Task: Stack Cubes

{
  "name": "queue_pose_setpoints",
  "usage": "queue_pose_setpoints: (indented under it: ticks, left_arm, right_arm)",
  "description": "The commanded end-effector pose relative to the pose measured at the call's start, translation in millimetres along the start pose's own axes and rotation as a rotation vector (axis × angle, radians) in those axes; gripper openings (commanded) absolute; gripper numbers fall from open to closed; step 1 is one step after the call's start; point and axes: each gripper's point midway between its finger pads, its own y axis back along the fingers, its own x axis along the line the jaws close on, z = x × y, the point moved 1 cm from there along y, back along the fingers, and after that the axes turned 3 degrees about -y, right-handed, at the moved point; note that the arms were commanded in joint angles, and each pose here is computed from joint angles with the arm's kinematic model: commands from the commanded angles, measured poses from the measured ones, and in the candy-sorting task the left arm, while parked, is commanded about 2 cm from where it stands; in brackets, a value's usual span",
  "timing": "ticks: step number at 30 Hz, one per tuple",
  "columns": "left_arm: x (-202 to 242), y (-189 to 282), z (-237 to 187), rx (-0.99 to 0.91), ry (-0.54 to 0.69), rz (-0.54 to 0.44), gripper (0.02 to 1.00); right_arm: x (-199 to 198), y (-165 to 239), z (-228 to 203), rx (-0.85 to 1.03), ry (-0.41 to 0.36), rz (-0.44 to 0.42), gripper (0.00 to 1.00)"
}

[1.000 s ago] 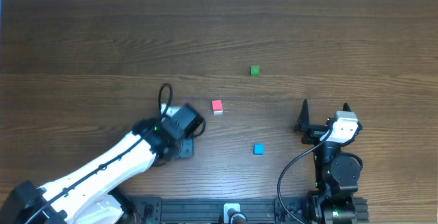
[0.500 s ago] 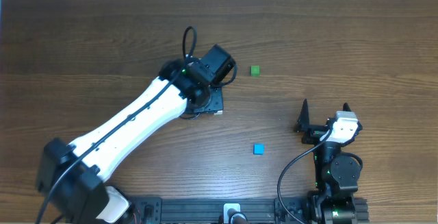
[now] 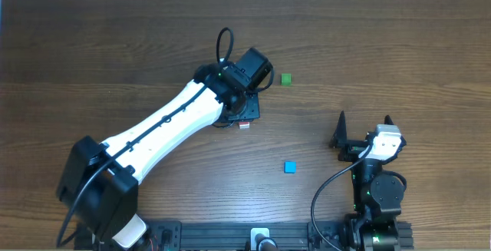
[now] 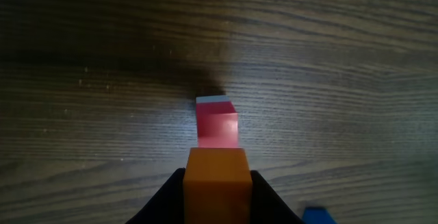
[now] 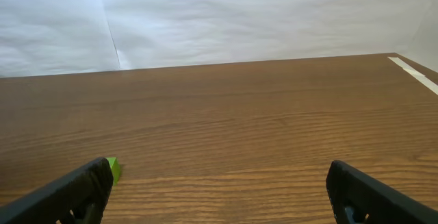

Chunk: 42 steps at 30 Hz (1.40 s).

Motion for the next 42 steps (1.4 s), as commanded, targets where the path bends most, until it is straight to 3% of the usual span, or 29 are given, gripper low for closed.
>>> queue_pose_setpoints:
  ticks: [1,42]
  left_arm:
    - [-6,-9,3,0.014,0.002,0.001,0.156]
    - [-4,-32,6,0.022,0.001,0.038,0.185]
  right_arm:
    - [-1,0,-3,0.003,0.001,-0.001,0.993]
    - [-1,0,-3,0.003,0.001,-0.001,0.991]
